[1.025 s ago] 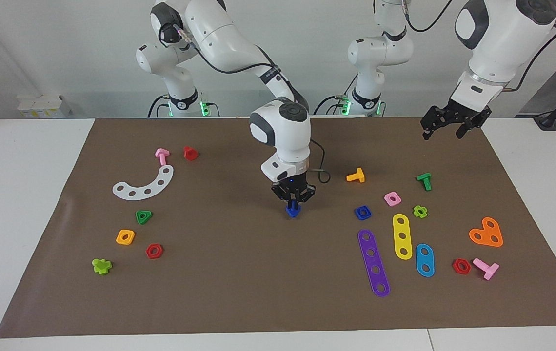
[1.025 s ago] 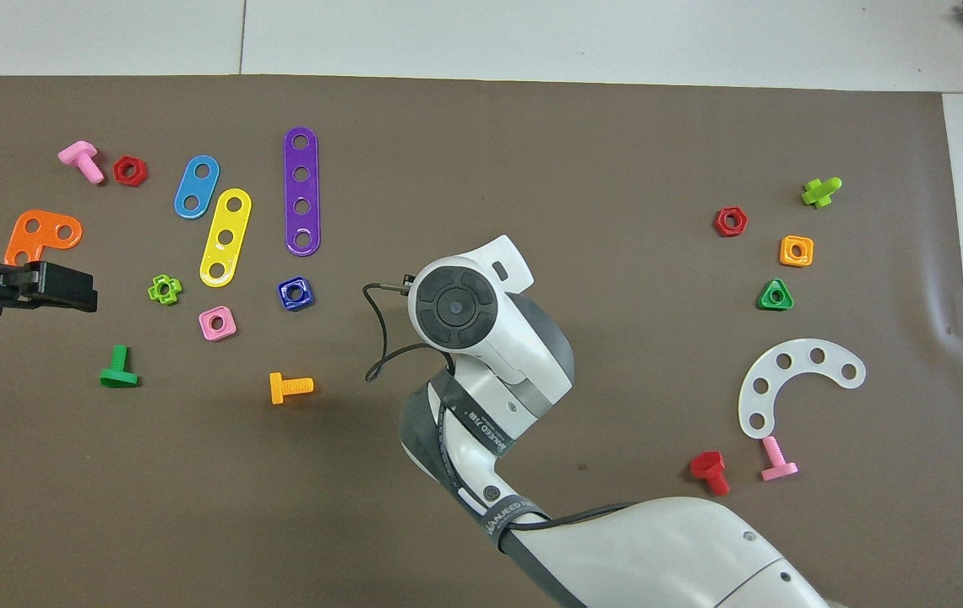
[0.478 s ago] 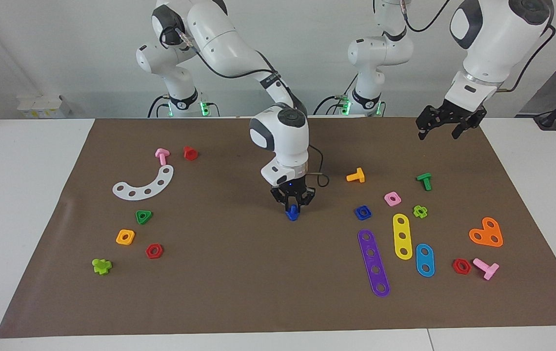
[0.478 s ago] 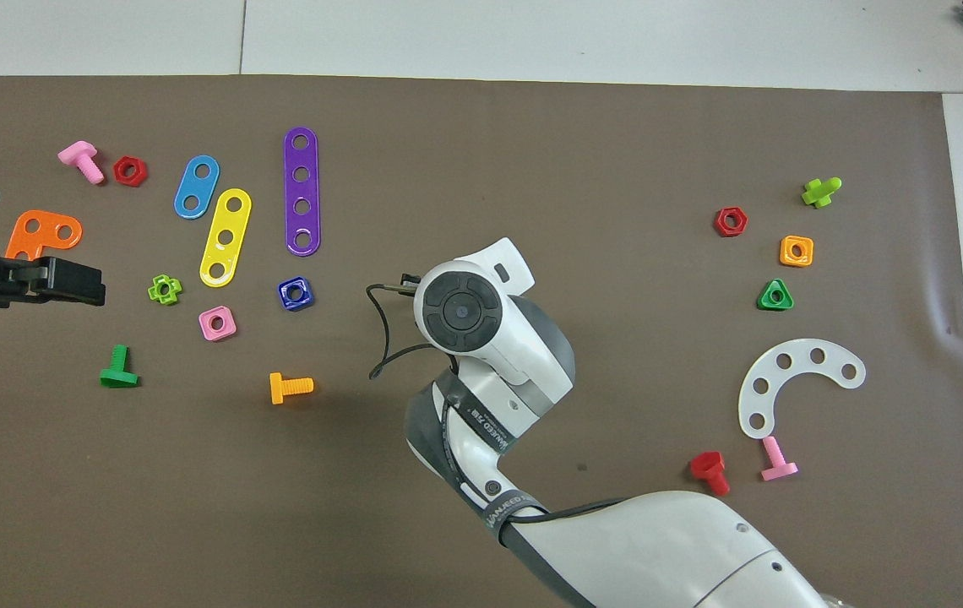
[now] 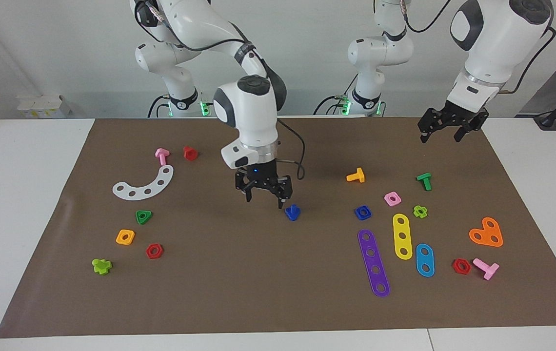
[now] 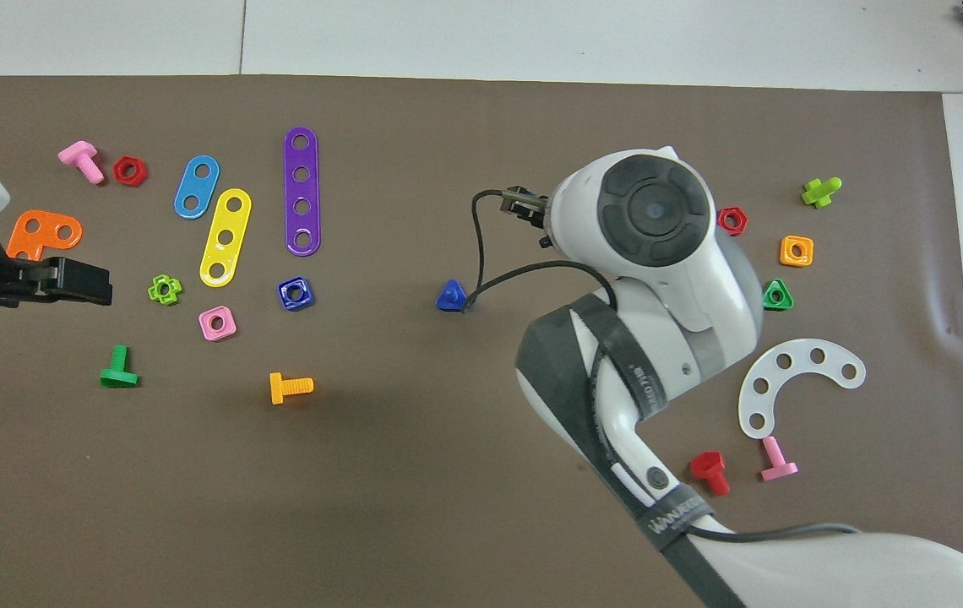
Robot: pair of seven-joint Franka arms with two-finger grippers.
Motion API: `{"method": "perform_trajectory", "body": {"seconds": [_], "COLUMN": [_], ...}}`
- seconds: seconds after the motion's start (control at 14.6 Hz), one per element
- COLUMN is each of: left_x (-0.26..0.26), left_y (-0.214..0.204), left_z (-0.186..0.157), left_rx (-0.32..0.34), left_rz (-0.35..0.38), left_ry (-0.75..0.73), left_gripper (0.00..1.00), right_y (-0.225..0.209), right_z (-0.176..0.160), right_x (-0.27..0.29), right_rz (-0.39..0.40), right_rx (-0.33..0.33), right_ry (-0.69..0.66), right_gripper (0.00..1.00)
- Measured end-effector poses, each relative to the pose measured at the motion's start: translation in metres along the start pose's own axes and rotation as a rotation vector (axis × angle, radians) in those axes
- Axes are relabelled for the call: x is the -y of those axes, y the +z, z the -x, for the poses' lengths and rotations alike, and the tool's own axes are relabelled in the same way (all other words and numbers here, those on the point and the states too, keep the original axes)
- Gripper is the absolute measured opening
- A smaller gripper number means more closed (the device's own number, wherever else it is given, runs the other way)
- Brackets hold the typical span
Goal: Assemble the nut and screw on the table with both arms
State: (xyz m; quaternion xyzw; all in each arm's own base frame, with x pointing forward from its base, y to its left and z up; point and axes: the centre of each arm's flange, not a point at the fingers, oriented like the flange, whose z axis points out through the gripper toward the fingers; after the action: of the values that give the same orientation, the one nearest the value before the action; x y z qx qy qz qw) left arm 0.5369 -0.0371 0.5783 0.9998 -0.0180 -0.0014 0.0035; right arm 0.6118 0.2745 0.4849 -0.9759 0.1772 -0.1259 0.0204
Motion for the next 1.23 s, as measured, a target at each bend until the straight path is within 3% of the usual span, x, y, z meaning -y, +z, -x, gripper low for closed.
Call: {"method": "perform_trajectory", "body": {"seconds": [0.14,0.48,0.89,1.23], "left_x": [0.000,-0.042,-0.078,-0.107], "left_y": [0.018,0.081,0.144,0.215], "left_z": [-0.008,-0.044,-0.068,-0.068], "left_rx": [0.022,0.023,0.012,0.015], "left_rz": [0.001,0.008,0.017,0.020], "left_ry": [-0.020,-0.099,-0.237,-0.321], "left_gripper": [0.93,0.95,0.94,0.90], "right_y": [-0.029,-0.090,-0.140,-0.150], "right_z": [-0.026,-0.071,-0.065,-0.072], "right_x": [-0.044,-0.161,-0.250,-0.282], "right_rz": [0.031,0.028,0.056,0.050], "right_rx": [0.021,0.121,0.277,0.278], "right_ry": [-0.020,-0.097,-0.180,-0.207], "right_gripper": [1.00,1.00,1.00,1.00]}}
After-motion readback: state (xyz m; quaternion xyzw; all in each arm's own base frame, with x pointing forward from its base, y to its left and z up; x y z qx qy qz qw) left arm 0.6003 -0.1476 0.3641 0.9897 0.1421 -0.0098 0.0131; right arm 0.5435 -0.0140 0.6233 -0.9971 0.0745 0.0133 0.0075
